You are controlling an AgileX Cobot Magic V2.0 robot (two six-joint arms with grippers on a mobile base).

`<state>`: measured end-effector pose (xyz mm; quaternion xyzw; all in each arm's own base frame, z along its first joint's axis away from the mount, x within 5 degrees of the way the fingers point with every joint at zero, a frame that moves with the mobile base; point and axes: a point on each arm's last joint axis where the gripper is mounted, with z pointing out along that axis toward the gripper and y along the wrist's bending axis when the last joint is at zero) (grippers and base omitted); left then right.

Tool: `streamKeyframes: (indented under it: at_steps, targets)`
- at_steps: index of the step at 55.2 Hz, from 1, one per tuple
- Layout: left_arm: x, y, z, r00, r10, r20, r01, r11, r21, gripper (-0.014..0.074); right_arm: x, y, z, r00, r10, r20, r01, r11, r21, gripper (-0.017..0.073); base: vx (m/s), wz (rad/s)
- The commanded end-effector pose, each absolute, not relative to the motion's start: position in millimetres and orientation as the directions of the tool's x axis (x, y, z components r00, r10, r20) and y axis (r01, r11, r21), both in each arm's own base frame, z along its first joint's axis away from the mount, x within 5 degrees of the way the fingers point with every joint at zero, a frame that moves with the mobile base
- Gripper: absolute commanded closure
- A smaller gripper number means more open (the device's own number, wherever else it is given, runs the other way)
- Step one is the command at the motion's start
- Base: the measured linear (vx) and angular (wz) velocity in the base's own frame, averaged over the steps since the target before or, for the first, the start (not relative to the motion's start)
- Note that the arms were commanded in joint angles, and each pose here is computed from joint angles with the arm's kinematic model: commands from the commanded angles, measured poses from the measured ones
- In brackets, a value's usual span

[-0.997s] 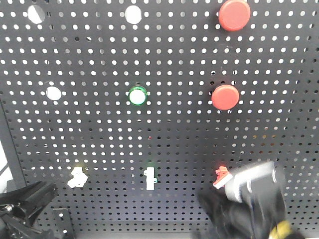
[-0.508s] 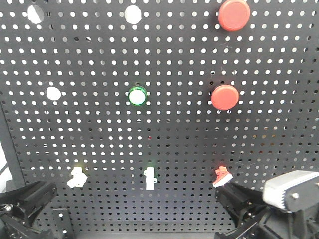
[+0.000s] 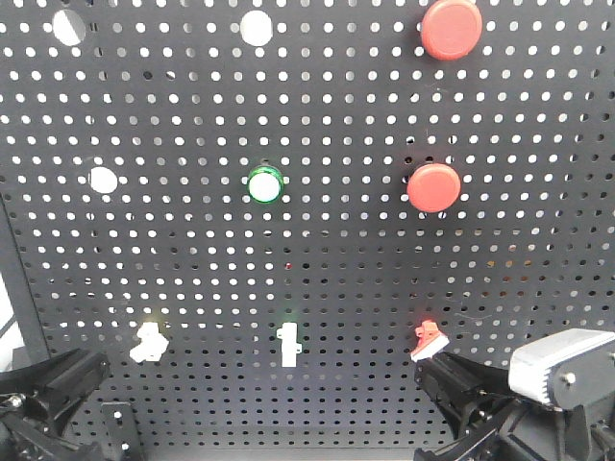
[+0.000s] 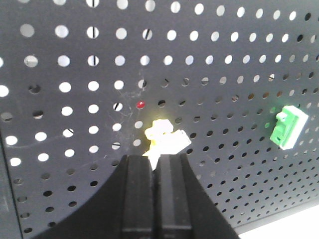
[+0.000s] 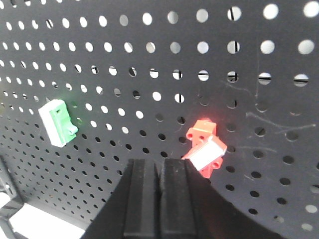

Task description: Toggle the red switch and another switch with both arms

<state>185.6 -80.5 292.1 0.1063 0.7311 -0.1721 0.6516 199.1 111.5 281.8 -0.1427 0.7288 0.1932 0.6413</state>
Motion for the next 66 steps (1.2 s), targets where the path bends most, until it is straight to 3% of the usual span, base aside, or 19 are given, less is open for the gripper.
streamKeyframes:
  at_steps: [1,11,31,41,66]
  targets:
    - [185.3,-81.1,311.1,-0.018,-0.133,-0.991,0.393,0.911,-0.129,0.0591,198.9,111.2,303.5,-0.015,0.092,-0.996,-0.464,0.881,0.088,0.0566,0.00,0.00]
    - [164.8,-66.5,289.7,-0.023,-0.088,-0.996,0.365,0.927,-0.090,0.0591,198.9,111.2,303.6,-0.014,0.093,-0.996,-0.464,0.881,0.088,0.0566,0.00,0.00]
    - [89.0,-12.2,231.7,0.103,-0.106,-0.989,0.146,0.985,-0.090,0.0591,198.9,111.2,303.5,-0.014,0.092,-0.996,-0.464,0.881,0.088,0.0566,0.00,0.00]
    - [67.6,-5.9,202.8,0.049,-0.083,-0.995,0.094,0.993,-0.078,0.0591,198.9,111.2,303.5,-0.014,0.092,-0.996,-0.464,0.881,0.088,0.0566,0.00,0.00]
    - [57.8,-2.2,196.9,0.029,-0.048,-0.998,0.038,0.998,-0.047,0.0591,199.3,111.4,302.9,-0.017,0.091,-0.996,-0.464,0.881,0.089,0.0566,0.00,0.00]
